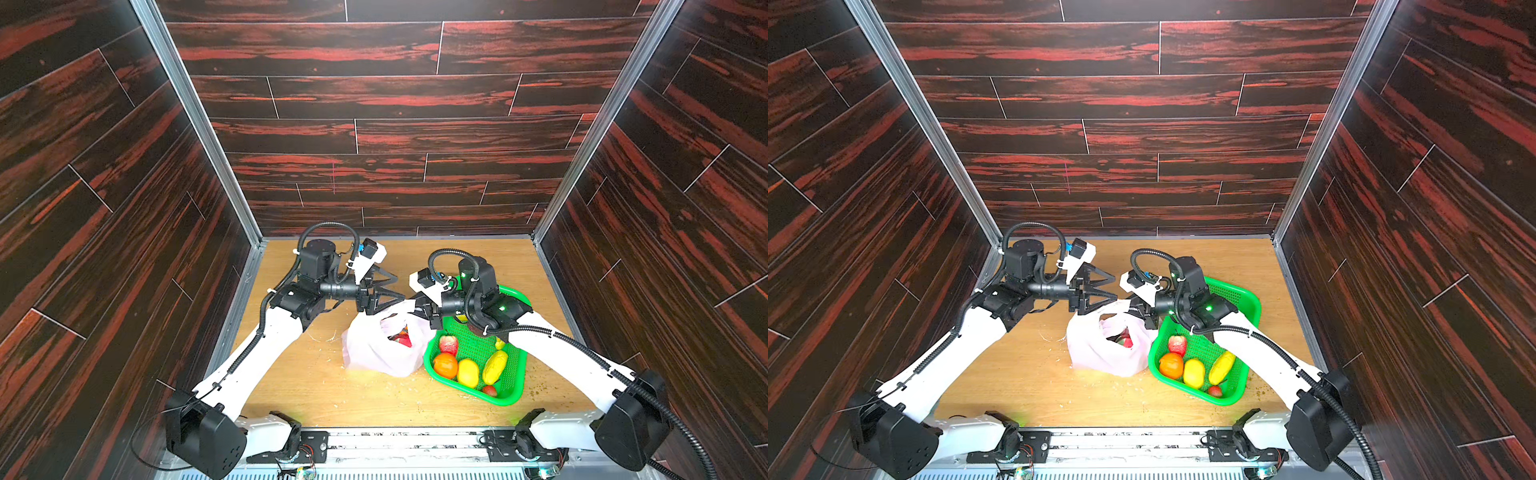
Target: Place the fake fruits into the plastic bag and tie a complex knot
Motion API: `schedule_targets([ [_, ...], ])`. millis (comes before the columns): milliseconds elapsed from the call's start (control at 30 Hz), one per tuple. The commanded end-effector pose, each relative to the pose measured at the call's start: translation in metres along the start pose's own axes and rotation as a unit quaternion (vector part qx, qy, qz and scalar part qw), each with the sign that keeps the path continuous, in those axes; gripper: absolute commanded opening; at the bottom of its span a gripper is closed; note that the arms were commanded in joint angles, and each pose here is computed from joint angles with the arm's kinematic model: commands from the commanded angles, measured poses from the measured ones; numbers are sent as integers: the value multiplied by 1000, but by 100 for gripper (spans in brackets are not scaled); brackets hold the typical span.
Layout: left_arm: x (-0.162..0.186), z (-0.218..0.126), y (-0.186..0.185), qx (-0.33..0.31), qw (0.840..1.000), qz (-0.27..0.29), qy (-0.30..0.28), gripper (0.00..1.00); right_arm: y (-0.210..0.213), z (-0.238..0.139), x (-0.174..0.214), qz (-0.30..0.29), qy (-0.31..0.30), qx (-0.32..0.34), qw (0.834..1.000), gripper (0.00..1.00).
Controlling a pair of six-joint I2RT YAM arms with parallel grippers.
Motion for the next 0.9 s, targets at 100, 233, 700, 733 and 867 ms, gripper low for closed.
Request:
schedule_targets([
  [100, 9, -8, -7, -44, 998, 24, 41, 78, 3, -9, -16, -26, -15, 7, 1000, 0],
  [233, 14, -8, -5, -55, 997, 22, 48, 78, 3, -9, -17, -29, -17, 9, 999, 0],
  [700, 27, -11, -3, -77, 994, 24, 69, 78, 3, -11, -20, -33, -24, 13, 999, 0],
  [733, 29, -10, -3, -76, 994, 24, 71, 78, 2, -11, -20, -33, -26, 14, 999, 0],
  [867, 35, -9, -1, -75, 994, 22, 76, 79, 1, -10, -20, -32, -27, 15, 999, 0],
])
Point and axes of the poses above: each gripper's point midway between its finger pads, its own z axis out along the fingers, its own y axis along the line the jaws close on, x = y × z, the point moved 9 cm from there along -z, back along the fingers, and after that the axes turned 5 degrees about -z, right-handed, at the moved point
